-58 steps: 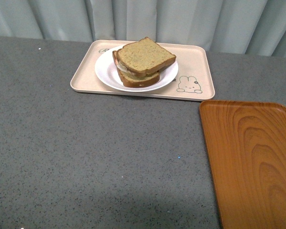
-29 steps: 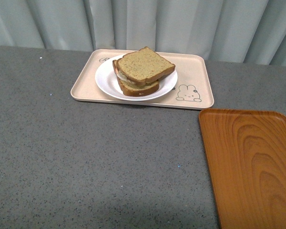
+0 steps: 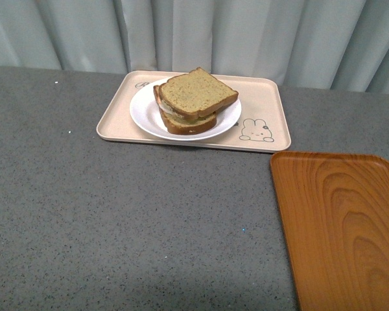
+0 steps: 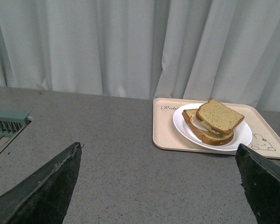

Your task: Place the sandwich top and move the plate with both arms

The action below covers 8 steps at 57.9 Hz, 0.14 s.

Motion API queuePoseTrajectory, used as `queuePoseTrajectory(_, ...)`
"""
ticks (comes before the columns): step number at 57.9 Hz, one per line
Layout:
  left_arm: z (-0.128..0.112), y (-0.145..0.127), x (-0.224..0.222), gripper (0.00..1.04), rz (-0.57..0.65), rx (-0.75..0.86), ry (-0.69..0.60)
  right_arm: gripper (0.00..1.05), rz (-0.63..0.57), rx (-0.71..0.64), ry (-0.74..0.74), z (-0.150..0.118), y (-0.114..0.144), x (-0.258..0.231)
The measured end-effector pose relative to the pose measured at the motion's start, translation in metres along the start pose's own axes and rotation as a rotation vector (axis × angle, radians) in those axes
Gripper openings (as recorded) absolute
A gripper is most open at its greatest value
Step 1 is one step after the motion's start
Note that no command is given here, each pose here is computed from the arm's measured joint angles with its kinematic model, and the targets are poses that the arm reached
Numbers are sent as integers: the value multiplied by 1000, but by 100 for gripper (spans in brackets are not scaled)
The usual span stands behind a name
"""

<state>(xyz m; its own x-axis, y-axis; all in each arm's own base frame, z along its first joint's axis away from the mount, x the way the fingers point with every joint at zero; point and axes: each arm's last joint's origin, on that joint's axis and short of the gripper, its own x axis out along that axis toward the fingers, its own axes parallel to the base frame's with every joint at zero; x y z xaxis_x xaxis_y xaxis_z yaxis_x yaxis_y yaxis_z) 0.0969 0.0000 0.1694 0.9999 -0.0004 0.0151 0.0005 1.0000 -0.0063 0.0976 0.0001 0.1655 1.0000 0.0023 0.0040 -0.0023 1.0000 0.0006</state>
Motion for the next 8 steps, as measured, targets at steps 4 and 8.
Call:
queuePoseTrajectory(4,0,0,0,98,0,0,0,96,0,0,0,0,0,0)
queuePoseTrajectory(8,0,0,0,98,0,0,0,96,0,0,0,0,0,0)
